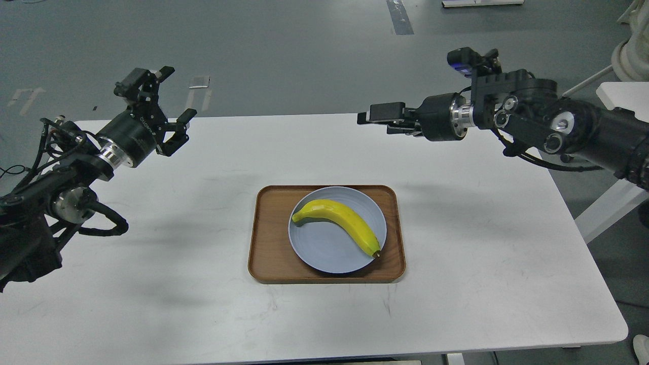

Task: Place banana on plate with both arms
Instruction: 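Lower the banana onto the plate, open the right gripper, withdraw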

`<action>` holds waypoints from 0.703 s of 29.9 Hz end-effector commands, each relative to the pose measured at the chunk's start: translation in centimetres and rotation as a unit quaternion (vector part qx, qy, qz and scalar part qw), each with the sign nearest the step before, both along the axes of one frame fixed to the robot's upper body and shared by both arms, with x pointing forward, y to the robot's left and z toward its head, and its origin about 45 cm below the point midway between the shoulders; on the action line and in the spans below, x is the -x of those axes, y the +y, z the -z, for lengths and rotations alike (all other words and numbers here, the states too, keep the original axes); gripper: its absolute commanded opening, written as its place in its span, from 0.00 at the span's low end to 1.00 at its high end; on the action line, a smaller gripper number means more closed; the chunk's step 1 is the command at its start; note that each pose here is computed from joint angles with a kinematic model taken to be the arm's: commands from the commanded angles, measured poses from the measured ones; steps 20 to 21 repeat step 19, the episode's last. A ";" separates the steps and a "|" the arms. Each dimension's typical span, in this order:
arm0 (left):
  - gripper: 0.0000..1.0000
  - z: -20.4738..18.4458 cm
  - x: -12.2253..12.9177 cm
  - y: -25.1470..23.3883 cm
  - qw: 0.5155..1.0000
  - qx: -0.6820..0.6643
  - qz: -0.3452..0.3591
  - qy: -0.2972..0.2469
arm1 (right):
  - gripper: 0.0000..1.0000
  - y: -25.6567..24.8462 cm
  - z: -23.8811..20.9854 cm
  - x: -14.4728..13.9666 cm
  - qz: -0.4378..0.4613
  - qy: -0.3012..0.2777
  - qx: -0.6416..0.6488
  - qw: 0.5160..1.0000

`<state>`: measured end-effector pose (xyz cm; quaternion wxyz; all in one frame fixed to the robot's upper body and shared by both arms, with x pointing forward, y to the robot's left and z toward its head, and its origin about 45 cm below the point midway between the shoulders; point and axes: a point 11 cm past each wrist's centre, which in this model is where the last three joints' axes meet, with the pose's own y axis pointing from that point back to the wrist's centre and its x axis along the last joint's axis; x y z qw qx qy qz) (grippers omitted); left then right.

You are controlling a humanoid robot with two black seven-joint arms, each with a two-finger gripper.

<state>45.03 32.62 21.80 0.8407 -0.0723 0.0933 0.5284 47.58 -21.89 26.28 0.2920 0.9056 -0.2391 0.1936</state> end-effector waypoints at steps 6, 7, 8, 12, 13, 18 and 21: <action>0.98 1.1 -0.1 -2.5 1.000 0.018 0.013 0.009 | 1.00 -4.3 3.1 0.5 0.165 0.054 -0.246 0.954; 0.98 1.4 -0.1 -3.0 1.000 0.021 0.015 0.010 | 1.00 -5.0 3.7 0.5 0.181 0.055 -0.253 0.949; 0.98 1.6 -0.2 -3.5 0.999 0.026 0.016 0.011 | 1.00 -5.6 4.1 0.6 0.192 0.056 -0.257 0.946; 0.98 2.1 -0.5 -4.8 0.999 0.045 0.010 0.013 | 1.00 -5.5 5.0 0.9 0.200 0.064 -0.268 0.940; 0.98 2.5 -0.6 -5.3 0.999 0.051 0.007 0.016 | 1.00 -5.5 5.3 1.0 0.202 0.066 -0.270 0.939; 0.98 3.8 -0.5 -7.4 0.998 0.061 0.012 0.028 | 1.00 -5.6 6.4 1.3 0.212 0.074 -0.272 0.936; 0.98 4.1 -0.5 -7.8 0.997 0.063 0.012 0.032 | 1.00 -5.5 6.5 1.4 0.211 0.075 -0.272 0.936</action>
